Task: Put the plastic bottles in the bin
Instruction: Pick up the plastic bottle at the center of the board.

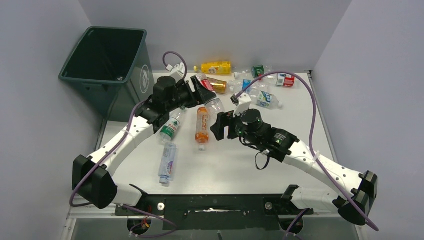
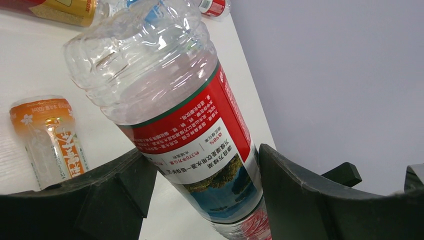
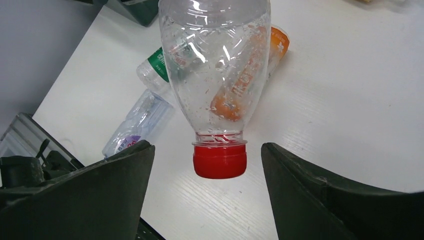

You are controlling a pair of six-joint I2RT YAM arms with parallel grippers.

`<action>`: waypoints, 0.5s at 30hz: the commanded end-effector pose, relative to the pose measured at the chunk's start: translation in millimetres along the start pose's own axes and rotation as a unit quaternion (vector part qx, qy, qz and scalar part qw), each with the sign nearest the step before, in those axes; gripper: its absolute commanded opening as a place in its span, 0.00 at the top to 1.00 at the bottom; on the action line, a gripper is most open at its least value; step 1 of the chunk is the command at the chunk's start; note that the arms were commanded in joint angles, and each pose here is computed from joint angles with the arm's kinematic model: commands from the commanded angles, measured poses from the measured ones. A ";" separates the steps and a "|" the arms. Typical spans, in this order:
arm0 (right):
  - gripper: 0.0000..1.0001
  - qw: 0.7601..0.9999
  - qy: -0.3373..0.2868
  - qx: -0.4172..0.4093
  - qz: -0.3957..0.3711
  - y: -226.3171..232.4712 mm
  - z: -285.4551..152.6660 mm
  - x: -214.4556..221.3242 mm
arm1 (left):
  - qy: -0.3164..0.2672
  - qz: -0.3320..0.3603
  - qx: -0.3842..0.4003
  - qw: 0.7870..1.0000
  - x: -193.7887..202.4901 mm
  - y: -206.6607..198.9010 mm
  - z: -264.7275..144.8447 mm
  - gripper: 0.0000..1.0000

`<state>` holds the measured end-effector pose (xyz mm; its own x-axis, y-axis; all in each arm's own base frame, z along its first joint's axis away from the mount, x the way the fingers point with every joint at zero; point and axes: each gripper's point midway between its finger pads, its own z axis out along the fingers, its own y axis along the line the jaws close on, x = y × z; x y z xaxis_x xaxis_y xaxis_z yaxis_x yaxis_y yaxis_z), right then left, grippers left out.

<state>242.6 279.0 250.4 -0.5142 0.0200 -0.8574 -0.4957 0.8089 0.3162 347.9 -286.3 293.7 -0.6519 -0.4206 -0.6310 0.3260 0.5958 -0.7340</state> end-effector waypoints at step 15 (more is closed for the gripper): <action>0.02 0.999 -0.047 0.013 0.007 -7.0 -52.7 -32.1 | -0.110 0.096 -0.025 0.989 -146.6 -7.6 -43.6 0.55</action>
<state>226.4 250.8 265.9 -0.5027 0.0309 -0.8639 -0.4783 0.8225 0.3077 396.9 -224.9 357.7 -0.5106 -0.4404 -0.7385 0.3341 0.6898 -0.6424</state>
